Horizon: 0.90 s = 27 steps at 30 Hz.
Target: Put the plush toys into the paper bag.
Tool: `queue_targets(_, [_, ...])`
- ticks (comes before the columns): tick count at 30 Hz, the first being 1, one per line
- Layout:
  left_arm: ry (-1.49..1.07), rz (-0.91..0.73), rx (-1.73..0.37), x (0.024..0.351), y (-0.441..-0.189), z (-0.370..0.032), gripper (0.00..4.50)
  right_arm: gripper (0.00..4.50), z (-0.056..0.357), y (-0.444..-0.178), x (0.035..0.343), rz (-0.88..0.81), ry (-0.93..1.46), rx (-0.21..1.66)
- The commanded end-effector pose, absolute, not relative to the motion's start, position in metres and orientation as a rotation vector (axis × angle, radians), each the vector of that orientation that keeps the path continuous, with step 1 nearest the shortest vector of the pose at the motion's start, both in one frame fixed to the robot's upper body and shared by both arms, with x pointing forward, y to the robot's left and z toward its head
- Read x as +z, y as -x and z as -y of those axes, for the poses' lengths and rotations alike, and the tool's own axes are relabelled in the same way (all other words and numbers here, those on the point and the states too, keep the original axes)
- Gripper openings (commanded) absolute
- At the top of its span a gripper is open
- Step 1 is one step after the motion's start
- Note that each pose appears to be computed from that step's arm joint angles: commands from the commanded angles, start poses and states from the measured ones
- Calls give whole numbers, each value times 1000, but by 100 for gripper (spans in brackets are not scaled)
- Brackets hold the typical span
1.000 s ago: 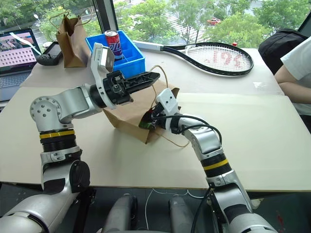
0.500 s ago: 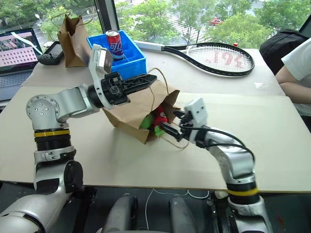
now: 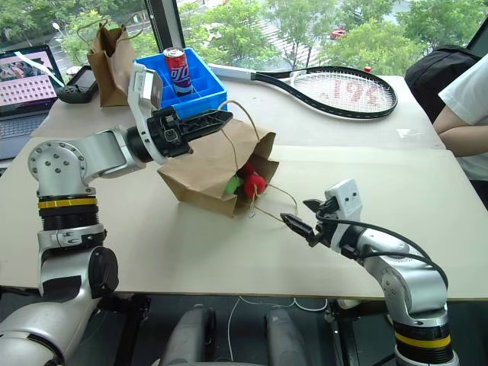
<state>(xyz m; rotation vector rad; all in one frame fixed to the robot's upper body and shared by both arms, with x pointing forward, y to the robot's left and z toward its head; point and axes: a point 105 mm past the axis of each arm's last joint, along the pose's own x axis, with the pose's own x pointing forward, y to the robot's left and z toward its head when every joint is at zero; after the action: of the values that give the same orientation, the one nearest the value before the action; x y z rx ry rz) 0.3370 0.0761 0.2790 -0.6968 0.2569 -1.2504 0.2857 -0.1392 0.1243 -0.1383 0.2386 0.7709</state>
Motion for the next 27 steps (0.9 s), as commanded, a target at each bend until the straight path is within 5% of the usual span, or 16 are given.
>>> queue_targets(1, [673, -186, -1275, 297, -335, -78, 0, 401, 121, -290, 123, -176, 284, 813])
queue_targets(6, [674, -184, -1280, 297, -335, -77, 0, 401, 122, -311, 109, -178, 429, 736])
queue_targets(9, [661, -180, -1279, 297, -335, -78, 0, 333, 122, -318, 103, -170, 464, 719])
queue_targets(14, [660, -166, -1273, 299, -335, -81, 0, 154, 125, -321, 106, -128, 520, 723])
queue_targets(19, [638, -137, -1257, 305, -337, -87, 0, 2, 134, -327, 152, 55, 606, 658])
queue_targets(27, [547, -35, -1188, 327, -355, -113, 0, 2, 123, -318, 268, 388, 826, 636])
